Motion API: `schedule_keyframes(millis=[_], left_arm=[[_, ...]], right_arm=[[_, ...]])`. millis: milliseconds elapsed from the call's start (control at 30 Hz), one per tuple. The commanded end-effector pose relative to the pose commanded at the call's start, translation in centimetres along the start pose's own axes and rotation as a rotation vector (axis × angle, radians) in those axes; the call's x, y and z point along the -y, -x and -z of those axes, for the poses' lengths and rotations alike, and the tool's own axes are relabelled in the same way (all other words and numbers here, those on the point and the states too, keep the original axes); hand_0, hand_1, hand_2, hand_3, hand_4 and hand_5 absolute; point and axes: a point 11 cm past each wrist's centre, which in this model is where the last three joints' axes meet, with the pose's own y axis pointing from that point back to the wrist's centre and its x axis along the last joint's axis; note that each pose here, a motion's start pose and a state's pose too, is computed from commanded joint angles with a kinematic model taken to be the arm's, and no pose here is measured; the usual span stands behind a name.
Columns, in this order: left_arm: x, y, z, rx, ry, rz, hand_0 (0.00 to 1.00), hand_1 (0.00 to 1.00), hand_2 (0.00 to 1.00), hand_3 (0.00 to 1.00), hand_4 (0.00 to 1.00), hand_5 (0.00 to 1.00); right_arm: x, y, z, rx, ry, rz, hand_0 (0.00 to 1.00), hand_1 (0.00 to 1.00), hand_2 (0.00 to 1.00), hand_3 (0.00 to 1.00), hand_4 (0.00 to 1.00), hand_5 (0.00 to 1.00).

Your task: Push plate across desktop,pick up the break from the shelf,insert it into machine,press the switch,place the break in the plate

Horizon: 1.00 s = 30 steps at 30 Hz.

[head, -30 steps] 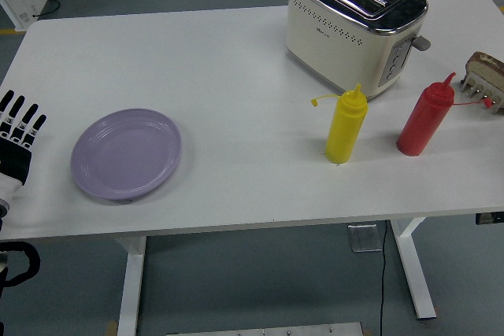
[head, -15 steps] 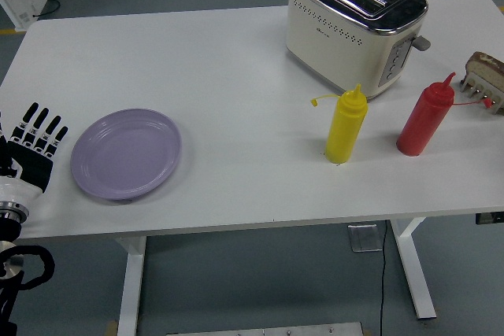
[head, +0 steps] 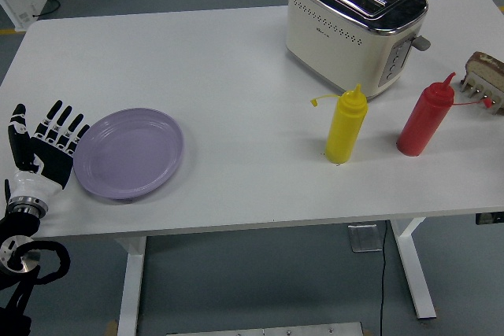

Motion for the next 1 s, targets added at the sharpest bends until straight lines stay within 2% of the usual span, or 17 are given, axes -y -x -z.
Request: schedule_keyframes(millis=[33, 200, 233, 400, 433, 800, 1000], left_arm=[[0.1, 0.2, 0.1, -0.002, -0.002, 0.006, 0.896, 0.849, 0.898, 0.791, 0.736, 0.998], [0.5, 1.2, 0.5, -0.009, -0.01, 0.028, 0.896, 0.849, 0.898, 0.791, 0.736, 0.998], [0.6, 1.5, 0.6, -0.01, -0.012, 0.035, 0.895, 0.849, 0.898, 0.791, 0.738, 0.998], [1.1, 2.6, 1.4, -0.016, -0.032, 0.061, 0.895, 0.849, 0.898, 0.791, 0.738, 0.998], [1.2, 2.9, 1.6, -0.017, -0.037, 0.067, 0.894, 0.849, 0.897, 0.791, 0.737, 0.998], [2.0, 6.6, 4.5, -0.033, -0.109, 0.148, 0.894, 0.849, 0.898, 0.791, 0.738, 0.998], [2.4, 8.0, 5.5, -0.036, -0.135, 0.177, 0.893, 0.847, 0.898, 0.791, 0.738, 0.998]], right_arm=[[0.1, 0.1, 0.0, -0.028, 0.001, -0.003, 0.835, 0.782, 0.776, 0.749, 0.584, 0.438], [0.7, 0.6, 0.2, -0.16, 0.009, -0.011, 0.835, 0.782, 0.776, 0.749, 0.584, 0.438], [0.8, 0.7, 0.1, -0.199, 0.017, -0.012, 0.86, 0.817, 0.813, 0.787, 0.675, 0.356], [1.5, 1.3, 0.0, -0.401, 0.05, 0.004, 0.86, 0.817, 0.813, 0.787, 0.675, 0.356], [1.6, 1.4, 0.0, -0.439, 0.055, 0.01, 0.883, 0.828, 0.836, 0.808, 0.73, 0.311], [1.8, 2.7, -0.2, -0.826, 0.075, 0.102, 0.896, 0.839, 0.85, 0.826, 0.754, 0.278], [2.0, 3.1, -0.5, -1.017, 0.085, 0.121, 0.904, 0.845, 0.859, 0.832, 0.77, 0.271]])
